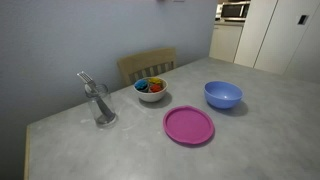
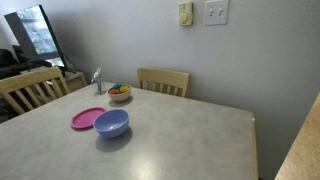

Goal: Put the plate on the blue bowl

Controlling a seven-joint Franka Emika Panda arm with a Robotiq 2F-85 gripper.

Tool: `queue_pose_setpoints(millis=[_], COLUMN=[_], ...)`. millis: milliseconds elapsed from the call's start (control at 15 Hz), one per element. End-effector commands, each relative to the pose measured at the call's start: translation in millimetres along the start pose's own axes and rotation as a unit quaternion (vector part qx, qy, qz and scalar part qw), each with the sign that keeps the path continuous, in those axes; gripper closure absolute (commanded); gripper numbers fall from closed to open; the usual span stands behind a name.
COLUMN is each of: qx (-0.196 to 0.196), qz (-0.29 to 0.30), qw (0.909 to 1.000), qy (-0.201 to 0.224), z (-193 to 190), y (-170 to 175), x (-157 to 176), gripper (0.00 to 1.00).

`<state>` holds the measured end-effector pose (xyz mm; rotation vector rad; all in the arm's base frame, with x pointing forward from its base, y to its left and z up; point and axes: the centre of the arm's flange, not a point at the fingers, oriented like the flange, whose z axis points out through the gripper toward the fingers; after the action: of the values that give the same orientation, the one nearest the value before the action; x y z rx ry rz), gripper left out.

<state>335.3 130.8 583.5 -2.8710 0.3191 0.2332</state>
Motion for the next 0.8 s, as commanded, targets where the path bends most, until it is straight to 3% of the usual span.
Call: queue_pose_setpoints(millis=[0, 600, 733], qx=[0.0, 0.0, -0.024], qz=[0.0, 0.0, 0.0], qw=[1.0, 1.0, 0.9996], qy=[0.0, 0.0, 0.014], z=[0.0, 0.0, 10.6], y=[0.0, 0.0, 0.7], x=[0.0, 0.0, 13.1], gripper=[0.0, 0.0, 0.0])
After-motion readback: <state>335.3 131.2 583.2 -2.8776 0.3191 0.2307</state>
